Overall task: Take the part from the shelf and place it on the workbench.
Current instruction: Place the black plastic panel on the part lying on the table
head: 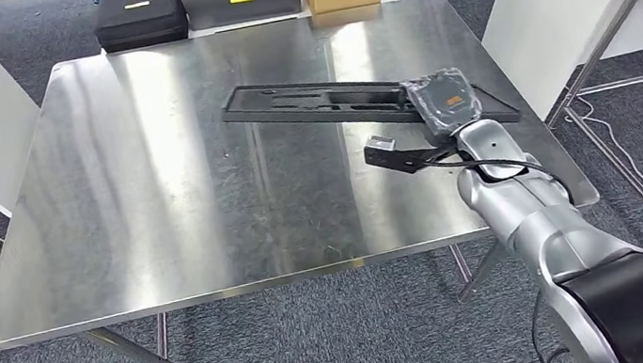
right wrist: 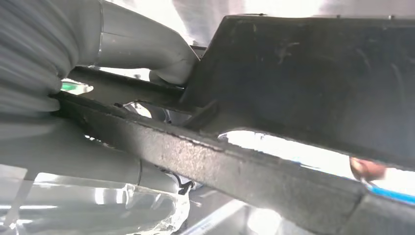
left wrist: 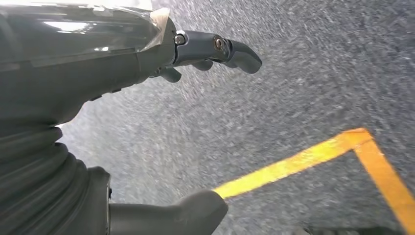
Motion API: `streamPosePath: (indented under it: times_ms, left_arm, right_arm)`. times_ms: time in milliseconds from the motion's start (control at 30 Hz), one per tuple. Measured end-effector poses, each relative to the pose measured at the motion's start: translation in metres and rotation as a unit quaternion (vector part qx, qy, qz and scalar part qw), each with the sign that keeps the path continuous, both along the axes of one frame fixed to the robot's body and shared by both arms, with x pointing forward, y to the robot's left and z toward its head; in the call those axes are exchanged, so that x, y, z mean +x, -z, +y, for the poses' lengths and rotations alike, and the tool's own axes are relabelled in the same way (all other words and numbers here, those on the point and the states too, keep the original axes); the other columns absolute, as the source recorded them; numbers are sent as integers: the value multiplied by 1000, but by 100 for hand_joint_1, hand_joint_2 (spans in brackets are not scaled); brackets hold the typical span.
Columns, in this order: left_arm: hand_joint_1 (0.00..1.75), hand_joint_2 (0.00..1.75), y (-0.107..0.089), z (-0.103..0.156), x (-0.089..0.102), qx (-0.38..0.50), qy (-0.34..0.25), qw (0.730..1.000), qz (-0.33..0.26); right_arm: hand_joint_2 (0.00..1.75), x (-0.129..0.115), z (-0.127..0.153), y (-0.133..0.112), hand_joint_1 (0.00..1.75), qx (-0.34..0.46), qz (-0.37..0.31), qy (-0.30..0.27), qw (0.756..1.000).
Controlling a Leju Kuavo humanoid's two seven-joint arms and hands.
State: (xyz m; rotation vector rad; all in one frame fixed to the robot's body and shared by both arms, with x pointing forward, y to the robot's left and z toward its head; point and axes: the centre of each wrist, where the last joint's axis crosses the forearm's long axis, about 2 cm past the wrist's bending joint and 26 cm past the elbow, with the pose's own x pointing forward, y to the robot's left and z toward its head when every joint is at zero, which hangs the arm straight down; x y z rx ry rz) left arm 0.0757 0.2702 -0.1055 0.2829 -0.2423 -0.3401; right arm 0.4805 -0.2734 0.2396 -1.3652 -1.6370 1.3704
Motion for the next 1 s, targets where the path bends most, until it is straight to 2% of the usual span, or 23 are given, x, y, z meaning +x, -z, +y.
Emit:
streamPosePath:
  times_ms: [167, 333, 567, 833, 1000]
  left_arm:
    - [0, 175, 0, -2, 0, -15, -5, 998, -60]
    - [0, 175, -1, -2, 0, -28, -20, 982, -185]
    - [0, 175, -1, -3, 0, -3, -36, 963, -268]
    - [0, 175, -2, -4, 2, 1, -32, 958, -286]
    - [0, 175, -2, -4, 6, -2, -34, 960, -279]
  right_arm:
    - [175, 2, -28, -3, 169, -3, 1, 42, 999]
    - [175, 1, -50, 0, 169, -2, 8, 68, 998]
    - [175, -4, -73, 8, 169, -15, 21, 83, 996]
    - [175, -12, -97, 21, 169, -19, 36, 90, 995]
    - [175, -14, -100, 24, 169, -28, 42, 72, 996]
